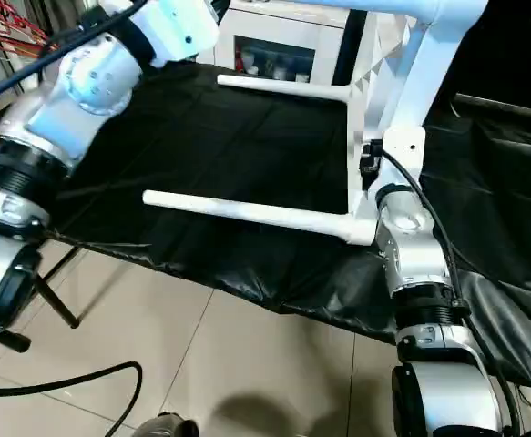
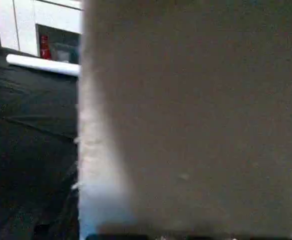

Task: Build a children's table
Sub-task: Flip table

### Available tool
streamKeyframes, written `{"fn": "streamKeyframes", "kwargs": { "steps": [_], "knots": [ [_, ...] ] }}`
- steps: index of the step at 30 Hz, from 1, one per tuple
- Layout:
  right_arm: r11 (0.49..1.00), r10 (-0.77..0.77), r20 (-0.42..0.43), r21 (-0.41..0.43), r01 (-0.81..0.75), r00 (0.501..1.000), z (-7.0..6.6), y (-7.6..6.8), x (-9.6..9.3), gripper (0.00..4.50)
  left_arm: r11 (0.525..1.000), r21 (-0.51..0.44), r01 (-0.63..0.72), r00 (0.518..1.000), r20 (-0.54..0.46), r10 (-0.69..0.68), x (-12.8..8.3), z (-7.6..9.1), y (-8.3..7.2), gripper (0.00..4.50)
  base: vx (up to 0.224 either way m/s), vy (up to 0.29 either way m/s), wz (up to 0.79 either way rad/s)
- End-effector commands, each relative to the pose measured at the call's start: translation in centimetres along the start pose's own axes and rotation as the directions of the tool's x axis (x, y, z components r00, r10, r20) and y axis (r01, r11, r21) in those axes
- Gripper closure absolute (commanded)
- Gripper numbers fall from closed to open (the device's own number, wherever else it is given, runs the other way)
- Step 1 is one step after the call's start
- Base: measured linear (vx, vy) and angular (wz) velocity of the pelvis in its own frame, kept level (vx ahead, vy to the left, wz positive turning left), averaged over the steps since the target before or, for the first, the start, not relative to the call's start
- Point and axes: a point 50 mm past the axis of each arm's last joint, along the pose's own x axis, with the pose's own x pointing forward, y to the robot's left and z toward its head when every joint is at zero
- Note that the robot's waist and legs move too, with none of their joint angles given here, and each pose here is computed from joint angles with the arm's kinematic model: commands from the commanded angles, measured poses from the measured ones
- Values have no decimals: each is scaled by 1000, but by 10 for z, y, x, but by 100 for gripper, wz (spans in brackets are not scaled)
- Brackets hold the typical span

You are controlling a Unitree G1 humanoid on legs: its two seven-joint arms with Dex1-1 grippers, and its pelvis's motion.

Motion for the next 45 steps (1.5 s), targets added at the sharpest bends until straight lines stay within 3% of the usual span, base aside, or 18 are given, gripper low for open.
{"fn": "streamKeyframes", "kwargs": {
  "steps": [1,10,13,14,20,24,27,29,30,31,32,33,34,36,37,41,43,45],
  "knots": [
    [999,36,66,-14,-35,997,16,3,4,249,1000,22,-14,1000,5,14,7,5,9,129,0,0,0],
    [999,30,98,-28,-27,995,21,0,4,250,1000,-11,6,999,-42,-6,9,0,9,192,0,0,0],
    [998,29,144,-60,-20,989,32,-6,4,251,995,-97,-21,999,-43,17,10,1,13,213,0,0,0],
    [997,21,193,-82,-5,981,45,-15,6,251,985,-166,-44,998,-46,37,10,0,17,214,0,0,0],
    [993,-21,372,-99,62,928,109,-55,6,252,941,-322,-101,993,-94,74,1,-11,23,216,0,0,0],
    [989,-15,452,-124,80,892,139,-67,2,255,909,-392,-140,988,-114,103,-5,-16,25,217,0,0,0],
    [983,17,513,-165,79,858,163,-73,-2,256,850,-490,-194,980,-134,147,-12,-19,27,220,0,0,0],
    [977,23,578,-187,105,816,192,-81,-7,256,727,-622,-291,957,-195,216,-21,-26,29,221,0,0,0],
    [977,23,578,-187,105,816,192,-81,-7,256,727,-622,-291,957,-195,216,-21,-26,29,221,0,0,0],
    [975,13,602,-185,123,799,204,-85,-9,256,684,-656,-319,948,-221,229,-26,-29,27,221,0,0,0],
    [974,19,619,-189,125,785,216,-87,-11,256,650,-684,-332,943,-257,212,-33,-34,18,221,0,0,0],
    [973,65,597,-215,81,800,221,-85,-8,256,649,-694,-313,948,-274,164,-41,-37,3,221,0,0,0],
    [973,65,597,-215,81,800,221,-85,-8,256,649,-694,-313,948,-274,164,-41,-37,3,221,0,0,0],
    [955,189,515,-295,-34,836,219,-75,-1,256,672,-694,-258,957,-277,81,-51,-35,-20,221,0,0,0],
    [947,217,492,-315,-60,843,216,-72,0,256,680,-691,-245,960,-273,67,-52,-34,-24,221,0,0,0],
    [934,263,437,-340,-113,860,204,-62,7,256,704,-677,-213,964,-262,41,-52,-30,-26,226,0,0,0],
    [933,270,433,-338,-124,860,202,-60,9,200,708,-673,-213,964,-262,42,-51,-29,-24,226,0,0,0],
    [937,285,447,-318,-146,848,205,-56,9,186,717,-664,-213,964,-263,43,-50,-30,-21,226,0,0,0]
  ]
}}
